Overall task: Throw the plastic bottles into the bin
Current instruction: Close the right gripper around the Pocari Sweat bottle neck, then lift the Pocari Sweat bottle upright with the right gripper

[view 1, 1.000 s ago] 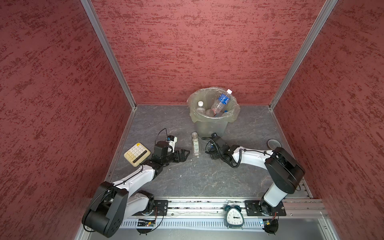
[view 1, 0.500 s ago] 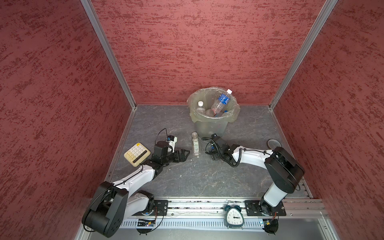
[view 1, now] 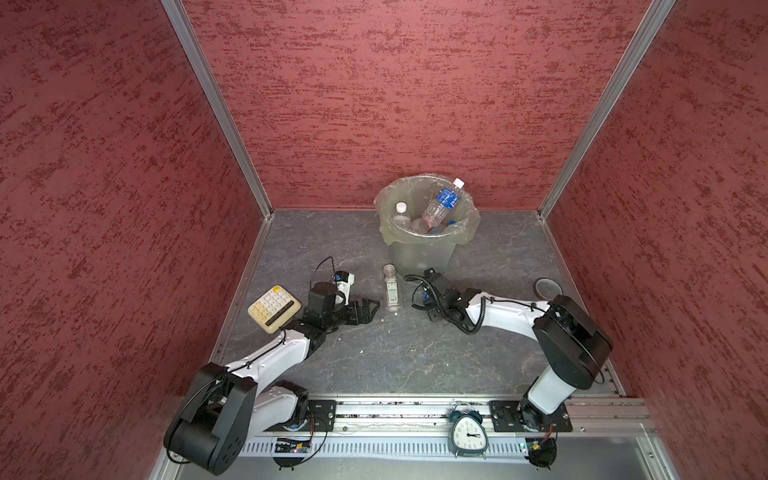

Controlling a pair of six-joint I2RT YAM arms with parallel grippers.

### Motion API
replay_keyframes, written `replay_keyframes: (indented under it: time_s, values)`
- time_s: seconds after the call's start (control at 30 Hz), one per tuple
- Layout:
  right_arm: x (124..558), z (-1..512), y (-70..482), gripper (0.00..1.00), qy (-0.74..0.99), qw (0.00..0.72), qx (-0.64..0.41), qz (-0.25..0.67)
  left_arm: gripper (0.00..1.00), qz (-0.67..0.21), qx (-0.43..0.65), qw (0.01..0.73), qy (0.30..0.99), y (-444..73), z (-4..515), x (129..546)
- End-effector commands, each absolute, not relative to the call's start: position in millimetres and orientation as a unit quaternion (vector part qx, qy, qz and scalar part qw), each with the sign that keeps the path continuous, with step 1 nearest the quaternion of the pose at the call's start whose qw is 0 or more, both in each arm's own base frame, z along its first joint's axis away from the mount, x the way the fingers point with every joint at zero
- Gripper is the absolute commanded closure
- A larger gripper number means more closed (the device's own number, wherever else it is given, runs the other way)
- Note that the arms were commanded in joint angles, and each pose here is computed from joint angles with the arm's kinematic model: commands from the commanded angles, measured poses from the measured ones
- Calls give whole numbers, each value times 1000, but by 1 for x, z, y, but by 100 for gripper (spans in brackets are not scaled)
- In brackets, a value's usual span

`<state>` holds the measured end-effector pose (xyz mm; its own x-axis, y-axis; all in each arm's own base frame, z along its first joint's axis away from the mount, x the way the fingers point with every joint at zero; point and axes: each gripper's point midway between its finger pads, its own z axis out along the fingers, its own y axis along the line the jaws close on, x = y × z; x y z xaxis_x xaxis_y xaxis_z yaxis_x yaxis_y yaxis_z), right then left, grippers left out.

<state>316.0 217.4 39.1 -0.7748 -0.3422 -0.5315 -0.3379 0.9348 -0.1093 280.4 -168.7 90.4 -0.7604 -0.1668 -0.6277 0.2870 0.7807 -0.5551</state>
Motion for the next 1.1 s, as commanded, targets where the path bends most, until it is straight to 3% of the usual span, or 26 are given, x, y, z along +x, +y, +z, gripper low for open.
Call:
replay_keyframes:
  time_s: [0.0, 0.33, 0.67, 1.07]
  values:
    - [318, 53, 219, 46, 939, 296, -176, 7, 1, -334, 38, 366, 868, -170, 104, 291]
    - [305, 71, 212, 54, 933, 327, -150, 32, 1, -341, 43, 372, 863, -171, 108, 288]
    - [280, 124, 189, 56, 898, 425, -74, 89, 1, -355, 54, 378, 853, -177, 115, 285]
    - [240, 208, 174, 57, 811, 552, -69, 180, 1, -374, 79, 382, 842, -188, 122, 278]
